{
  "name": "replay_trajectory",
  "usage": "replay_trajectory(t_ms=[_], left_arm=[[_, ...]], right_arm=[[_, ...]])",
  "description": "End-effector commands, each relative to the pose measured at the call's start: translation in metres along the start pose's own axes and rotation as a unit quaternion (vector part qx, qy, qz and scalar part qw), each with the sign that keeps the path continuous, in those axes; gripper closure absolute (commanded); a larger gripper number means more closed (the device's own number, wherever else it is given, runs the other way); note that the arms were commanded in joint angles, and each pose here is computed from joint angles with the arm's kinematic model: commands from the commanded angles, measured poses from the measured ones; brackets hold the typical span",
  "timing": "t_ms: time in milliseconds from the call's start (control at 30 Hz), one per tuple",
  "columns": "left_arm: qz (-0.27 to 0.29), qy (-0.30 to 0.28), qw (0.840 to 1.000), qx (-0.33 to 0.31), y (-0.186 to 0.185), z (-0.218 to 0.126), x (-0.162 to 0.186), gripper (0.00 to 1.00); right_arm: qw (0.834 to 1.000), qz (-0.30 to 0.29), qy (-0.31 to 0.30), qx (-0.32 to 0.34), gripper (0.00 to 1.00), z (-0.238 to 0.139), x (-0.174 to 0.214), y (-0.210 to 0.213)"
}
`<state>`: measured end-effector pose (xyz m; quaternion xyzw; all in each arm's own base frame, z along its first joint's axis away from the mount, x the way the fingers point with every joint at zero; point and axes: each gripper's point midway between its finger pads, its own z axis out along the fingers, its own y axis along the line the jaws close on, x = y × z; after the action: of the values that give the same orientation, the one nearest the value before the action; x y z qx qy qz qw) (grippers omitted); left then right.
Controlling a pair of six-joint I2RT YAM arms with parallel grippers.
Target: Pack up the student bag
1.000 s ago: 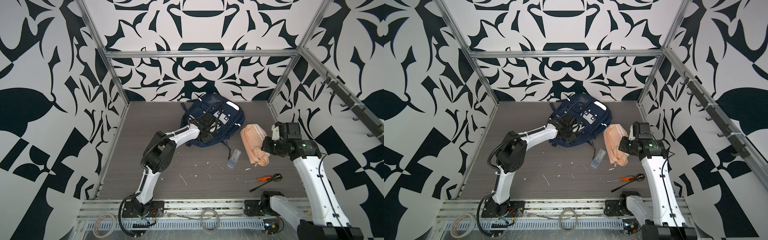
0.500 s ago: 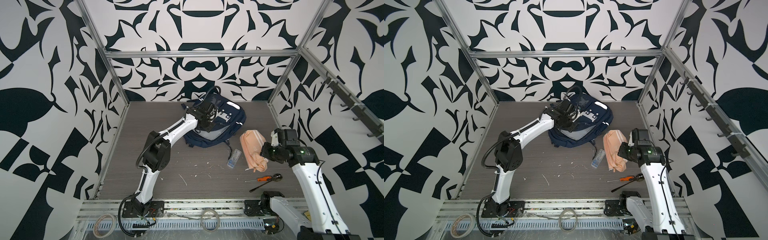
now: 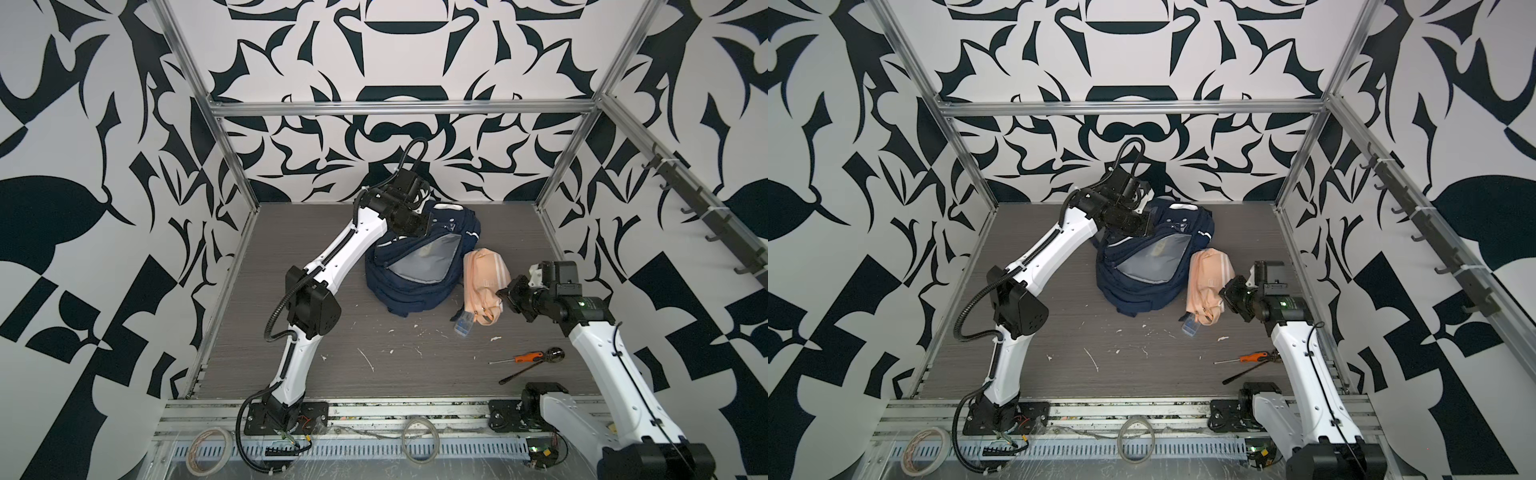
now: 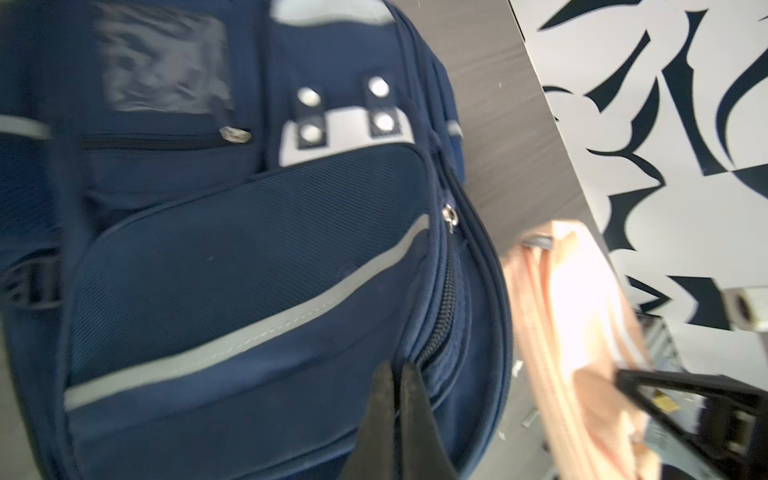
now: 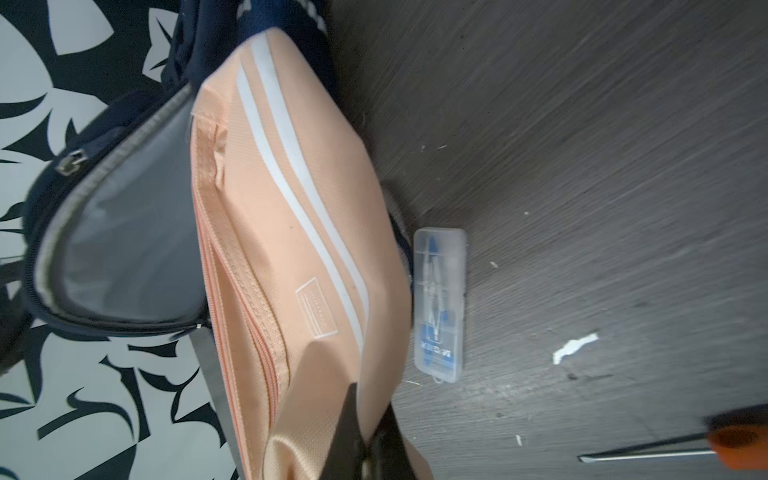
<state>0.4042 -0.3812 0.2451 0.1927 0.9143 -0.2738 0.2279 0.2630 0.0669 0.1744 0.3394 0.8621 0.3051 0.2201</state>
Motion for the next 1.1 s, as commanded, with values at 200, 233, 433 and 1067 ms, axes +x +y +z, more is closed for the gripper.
replay_trajectory(t_ms=[200,233,433,1067], left_arm=[[-0.052,-0.032,0.994,0.086,-0.043,-0.01,-0.025,1.0],[-0.054,-0.03,0.994,0.09,-0.046,-0.01,-0.024,1.0],[-0.054,-0.018,0.993,0.107,-0.057,-0.009,-0.013,1.0],[-0.1,-0.005,0.984,0.147,-0.067,-0.013,-0.002,1.0]], right_arm=[[0.999,0.017,0.002,-0.036,1.0,0.044,0.009,0.053],[0.999,0.02,-0.003,-0.037,1.0,0.052,0.007,0.055],[0.999,0.002,-0.022,-0.032,1.0,0.089,-0.015,0.073],[0.977,-0.007,-0.102,-0.186,1.0,0.163,-0.068,0.157]])
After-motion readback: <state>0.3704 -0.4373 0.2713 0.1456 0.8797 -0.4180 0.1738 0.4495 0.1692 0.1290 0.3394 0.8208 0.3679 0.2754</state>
